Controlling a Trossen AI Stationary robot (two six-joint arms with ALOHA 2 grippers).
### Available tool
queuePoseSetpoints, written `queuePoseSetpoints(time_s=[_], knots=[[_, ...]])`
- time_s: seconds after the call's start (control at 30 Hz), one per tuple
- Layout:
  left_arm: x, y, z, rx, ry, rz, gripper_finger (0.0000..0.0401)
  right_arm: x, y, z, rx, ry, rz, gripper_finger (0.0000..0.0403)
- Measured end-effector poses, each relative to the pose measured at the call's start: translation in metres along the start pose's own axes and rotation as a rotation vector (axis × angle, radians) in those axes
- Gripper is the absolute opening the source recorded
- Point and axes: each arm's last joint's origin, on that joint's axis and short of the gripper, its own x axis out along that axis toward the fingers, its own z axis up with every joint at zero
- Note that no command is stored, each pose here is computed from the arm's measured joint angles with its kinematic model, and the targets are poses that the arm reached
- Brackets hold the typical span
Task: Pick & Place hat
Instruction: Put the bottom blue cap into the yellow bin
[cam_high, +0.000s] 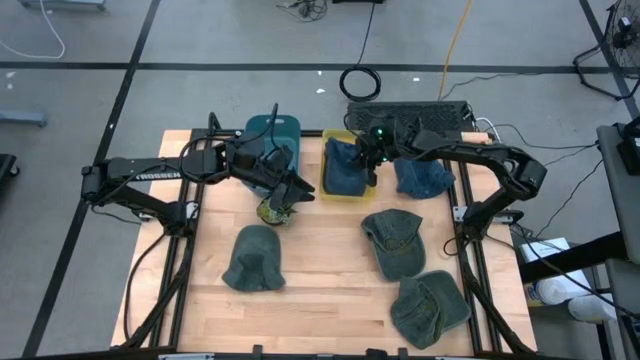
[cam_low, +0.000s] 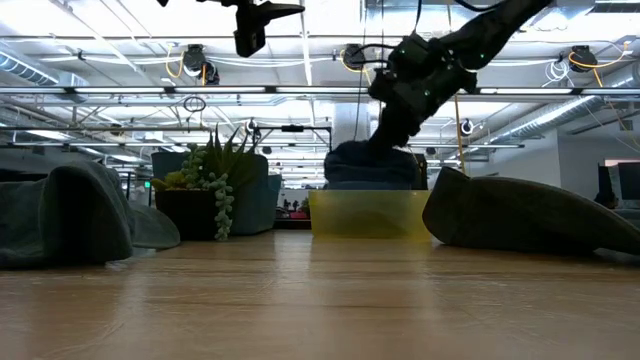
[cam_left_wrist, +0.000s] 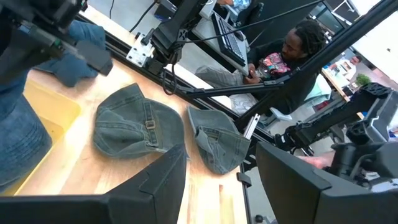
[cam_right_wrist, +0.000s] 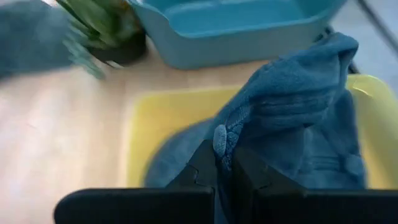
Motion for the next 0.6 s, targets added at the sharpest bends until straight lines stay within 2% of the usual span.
queuePoseSetpoints(time_s=[0.23,0.47,0.6], knots=[[0.000,0.001,0.001,0.003,-0.015,0.023,0.0202,0.013,-0.005,-0.013,-0.092,0.036,-0.085,0.0005],[0.000,-0.002,0.005,0.025,-0.060,-0.006,0.0202,0.043,-0.003,-0.029,-0.193,0.111,-0.035,0.0005],[0.000,-0.003,0.006,0.025,-0.069,-0.014,0.0202,0.055,0.003,-0.031,-0.245,0.099,0.010,0.0005]])
